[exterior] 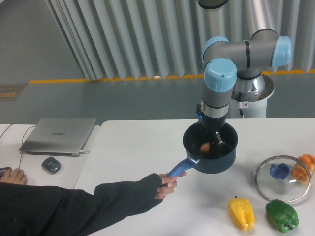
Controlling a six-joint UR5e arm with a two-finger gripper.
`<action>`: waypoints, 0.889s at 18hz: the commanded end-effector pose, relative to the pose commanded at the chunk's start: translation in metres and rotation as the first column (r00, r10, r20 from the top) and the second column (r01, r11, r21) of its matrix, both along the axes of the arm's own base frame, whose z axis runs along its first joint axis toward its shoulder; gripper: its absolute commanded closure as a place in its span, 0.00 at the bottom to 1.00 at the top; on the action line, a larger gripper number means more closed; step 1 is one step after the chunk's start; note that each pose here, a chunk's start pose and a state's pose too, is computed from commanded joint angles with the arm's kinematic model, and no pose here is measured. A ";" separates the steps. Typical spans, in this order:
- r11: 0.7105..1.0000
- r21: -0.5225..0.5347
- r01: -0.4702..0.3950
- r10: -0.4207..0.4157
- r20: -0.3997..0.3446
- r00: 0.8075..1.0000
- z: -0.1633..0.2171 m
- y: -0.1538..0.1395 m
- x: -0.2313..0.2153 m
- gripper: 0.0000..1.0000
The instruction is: Place the egg in the pot
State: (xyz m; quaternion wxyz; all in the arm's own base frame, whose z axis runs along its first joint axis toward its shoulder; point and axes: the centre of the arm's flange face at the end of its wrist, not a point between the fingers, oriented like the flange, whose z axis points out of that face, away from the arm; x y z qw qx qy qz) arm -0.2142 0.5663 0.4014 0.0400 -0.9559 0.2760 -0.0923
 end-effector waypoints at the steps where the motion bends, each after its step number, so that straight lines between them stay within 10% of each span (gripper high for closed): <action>1: 1.000 0.001 0.000 0.000 0.001 1.000 0.000 0.000 0.000 0.35; 12: 1.000 0.011 0.007 -0.007 -0.005 1.000 0.006 0.000 0.000 0.32; 16: 1.000 0.013 0.006 -0.006 -0.006 1.000 0.006 -0.001 -0.002 0.08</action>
